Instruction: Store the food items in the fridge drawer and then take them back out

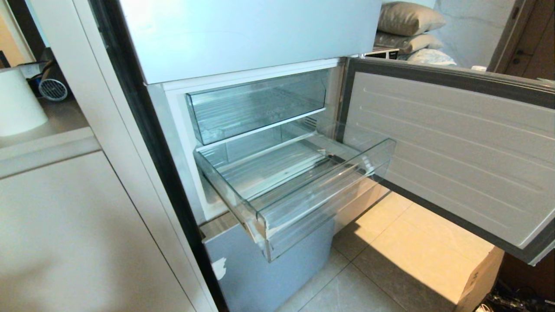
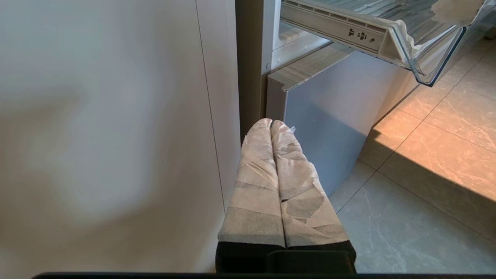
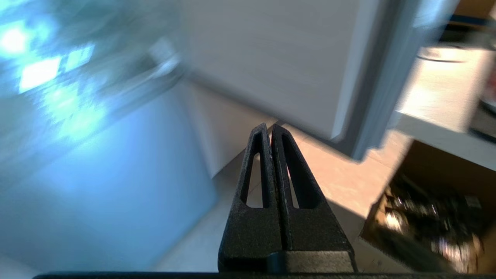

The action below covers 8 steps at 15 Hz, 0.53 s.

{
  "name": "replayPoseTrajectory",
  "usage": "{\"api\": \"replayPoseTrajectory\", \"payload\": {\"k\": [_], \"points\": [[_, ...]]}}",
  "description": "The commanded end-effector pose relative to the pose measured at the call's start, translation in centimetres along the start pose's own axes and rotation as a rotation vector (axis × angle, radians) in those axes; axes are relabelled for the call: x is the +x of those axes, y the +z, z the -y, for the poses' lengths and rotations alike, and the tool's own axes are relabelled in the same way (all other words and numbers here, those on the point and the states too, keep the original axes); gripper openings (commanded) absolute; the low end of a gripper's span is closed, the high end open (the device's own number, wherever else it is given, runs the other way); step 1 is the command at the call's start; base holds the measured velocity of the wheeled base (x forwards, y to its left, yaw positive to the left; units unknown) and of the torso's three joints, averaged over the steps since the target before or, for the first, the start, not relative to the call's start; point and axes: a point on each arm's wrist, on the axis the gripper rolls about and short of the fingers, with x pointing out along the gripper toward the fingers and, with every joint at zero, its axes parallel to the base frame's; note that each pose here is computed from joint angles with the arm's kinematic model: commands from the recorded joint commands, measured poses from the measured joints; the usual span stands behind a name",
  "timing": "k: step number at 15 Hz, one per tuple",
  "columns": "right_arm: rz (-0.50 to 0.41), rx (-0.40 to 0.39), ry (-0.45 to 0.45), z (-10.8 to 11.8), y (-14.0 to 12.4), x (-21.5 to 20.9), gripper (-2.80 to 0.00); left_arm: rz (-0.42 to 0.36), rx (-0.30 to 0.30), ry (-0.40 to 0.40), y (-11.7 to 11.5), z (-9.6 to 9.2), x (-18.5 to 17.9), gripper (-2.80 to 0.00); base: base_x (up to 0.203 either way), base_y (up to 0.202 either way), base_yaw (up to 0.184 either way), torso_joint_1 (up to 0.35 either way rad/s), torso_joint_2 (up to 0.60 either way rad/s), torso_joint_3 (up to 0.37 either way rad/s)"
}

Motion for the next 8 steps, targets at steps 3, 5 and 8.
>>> {"api": "replayPoseTrajectory", "payload": {"k": [3, 5, 8], "points": [[-0.102, -0.083, 0.197, 0.6, -5.2, -2.4, -2.8, -0.002, 0.0, 0.0, 0.0, 0.0, 0.0, -2.8, 0.0, 0.0, 0.0, 0.0, 0.0, 0.0], [-0.139, -0.086, 0.193, 0.9, -6.8, -2.5, -2.8, -0.002, 0.0, 0.0, 0.0, 0.0, 0.0, -2.8, 0.0, 0.0, 0.0, 0.0, 0.0, 0.0], [-0.221, -0.095, 0.196, 0.4, -6.2, -1.2, -2.8, -0.002, 0.0, -0.001, 0.0, 0.0, 0.0, -2.8, 0.0, 0.0, 0.0, 0.0, 0.0, 0.0]]}}
